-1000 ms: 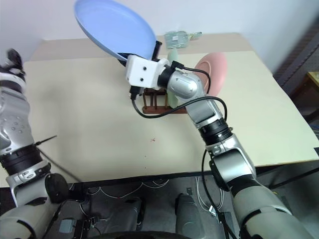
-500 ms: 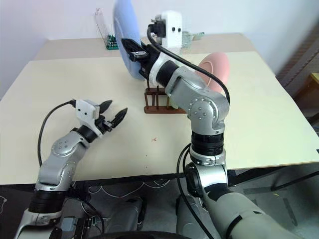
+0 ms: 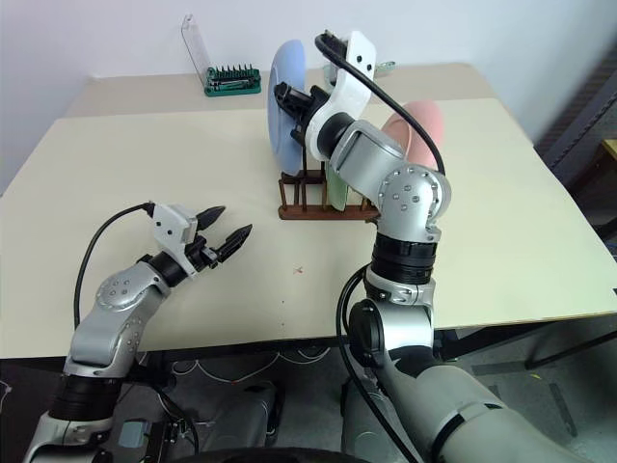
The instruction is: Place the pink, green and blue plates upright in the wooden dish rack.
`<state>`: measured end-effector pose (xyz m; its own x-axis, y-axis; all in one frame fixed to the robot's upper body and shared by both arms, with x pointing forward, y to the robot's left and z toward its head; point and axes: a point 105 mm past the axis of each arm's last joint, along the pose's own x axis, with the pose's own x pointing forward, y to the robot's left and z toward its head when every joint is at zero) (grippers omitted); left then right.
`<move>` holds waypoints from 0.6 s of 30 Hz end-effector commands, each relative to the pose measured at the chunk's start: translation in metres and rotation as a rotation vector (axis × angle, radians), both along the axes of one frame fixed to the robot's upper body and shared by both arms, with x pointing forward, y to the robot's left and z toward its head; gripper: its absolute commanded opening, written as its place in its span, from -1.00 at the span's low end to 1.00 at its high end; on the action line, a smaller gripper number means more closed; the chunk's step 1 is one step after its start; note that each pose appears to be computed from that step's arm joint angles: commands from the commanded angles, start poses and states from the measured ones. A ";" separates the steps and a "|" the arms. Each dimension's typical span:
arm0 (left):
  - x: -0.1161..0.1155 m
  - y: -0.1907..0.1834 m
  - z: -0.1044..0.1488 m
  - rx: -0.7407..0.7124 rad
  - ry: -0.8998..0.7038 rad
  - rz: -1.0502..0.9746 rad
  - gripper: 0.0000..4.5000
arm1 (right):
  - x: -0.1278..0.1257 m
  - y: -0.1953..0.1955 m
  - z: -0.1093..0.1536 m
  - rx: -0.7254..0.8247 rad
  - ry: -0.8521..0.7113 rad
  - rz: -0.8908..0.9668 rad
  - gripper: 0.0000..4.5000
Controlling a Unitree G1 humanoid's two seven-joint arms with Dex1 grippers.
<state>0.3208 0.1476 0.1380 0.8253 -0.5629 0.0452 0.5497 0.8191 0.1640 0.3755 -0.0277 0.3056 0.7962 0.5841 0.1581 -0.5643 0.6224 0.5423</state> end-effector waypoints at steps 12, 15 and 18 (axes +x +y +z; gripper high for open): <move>-0.005 -0.005 0.007 -0.004 -0.042 -0.023 0.52 | -0.012 -0.009 0.026 0.068 0.021 -0.045 -1.00; -0.005 -0.005 0.006 -0.005 -0.040 -0.025 0.52 | -0.011 -0.009 0.022 0.060 0.046 -0.054 -1.00; -0.005 -0.005 0.006 -0.005 -0.039 -0.025 0.52 | -0.010 -0.010 0.018 0.056 0.069 -0.066 -1.00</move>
